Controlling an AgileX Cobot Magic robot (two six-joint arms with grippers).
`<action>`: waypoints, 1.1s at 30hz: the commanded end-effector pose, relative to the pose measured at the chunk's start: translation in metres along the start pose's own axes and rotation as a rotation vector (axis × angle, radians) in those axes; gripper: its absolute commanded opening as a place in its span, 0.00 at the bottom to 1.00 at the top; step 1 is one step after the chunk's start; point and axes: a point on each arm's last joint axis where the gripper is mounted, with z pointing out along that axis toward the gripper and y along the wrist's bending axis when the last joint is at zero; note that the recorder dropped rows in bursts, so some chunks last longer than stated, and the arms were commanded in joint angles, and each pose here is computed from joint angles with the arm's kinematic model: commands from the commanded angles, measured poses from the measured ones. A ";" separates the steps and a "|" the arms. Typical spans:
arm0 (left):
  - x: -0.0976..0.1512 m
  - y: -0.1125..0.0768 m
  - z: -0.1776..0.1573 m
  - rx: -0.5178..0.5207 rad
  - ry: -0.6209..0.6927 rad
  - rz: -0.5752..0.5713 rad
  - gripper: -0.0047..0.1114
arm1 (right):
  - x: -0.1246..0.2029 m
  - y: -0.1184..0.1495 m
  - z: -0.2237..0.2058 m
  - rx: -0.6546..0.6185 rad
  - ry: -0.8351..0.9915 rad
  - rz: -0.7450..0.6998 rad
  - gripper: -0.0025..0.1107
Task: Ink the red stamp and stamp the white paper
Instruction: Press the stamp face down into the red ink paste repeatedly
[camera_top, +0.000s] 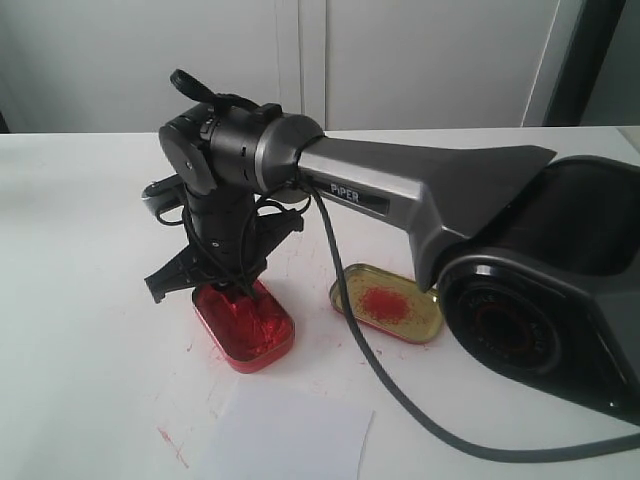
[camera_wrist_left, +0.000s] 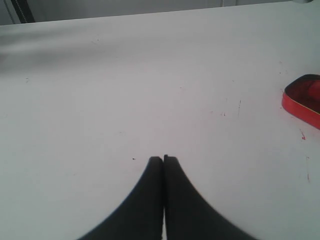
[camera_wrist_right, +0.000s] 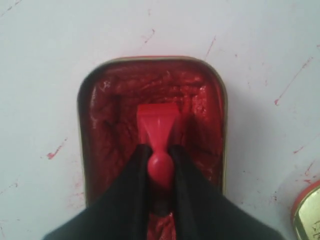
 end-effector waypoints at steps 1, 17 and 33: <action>0.001 0.000 0.000 0.001 -0.005 -0.009 0.04 | -0.001 0.000 0.007 -0.002 0.003 0.006 0.02; 0.001 0.000 0.000 0.001 -0.005 -0.009 0.04 | 0.016 0.002 0.062 0.036 0.173 -0.004 0.02; 0.001 0.000 0.000 0.001 -0.005 -0.009 0.04 | 0.024 0.005 0.081 0.028 0.236 0.000 0.02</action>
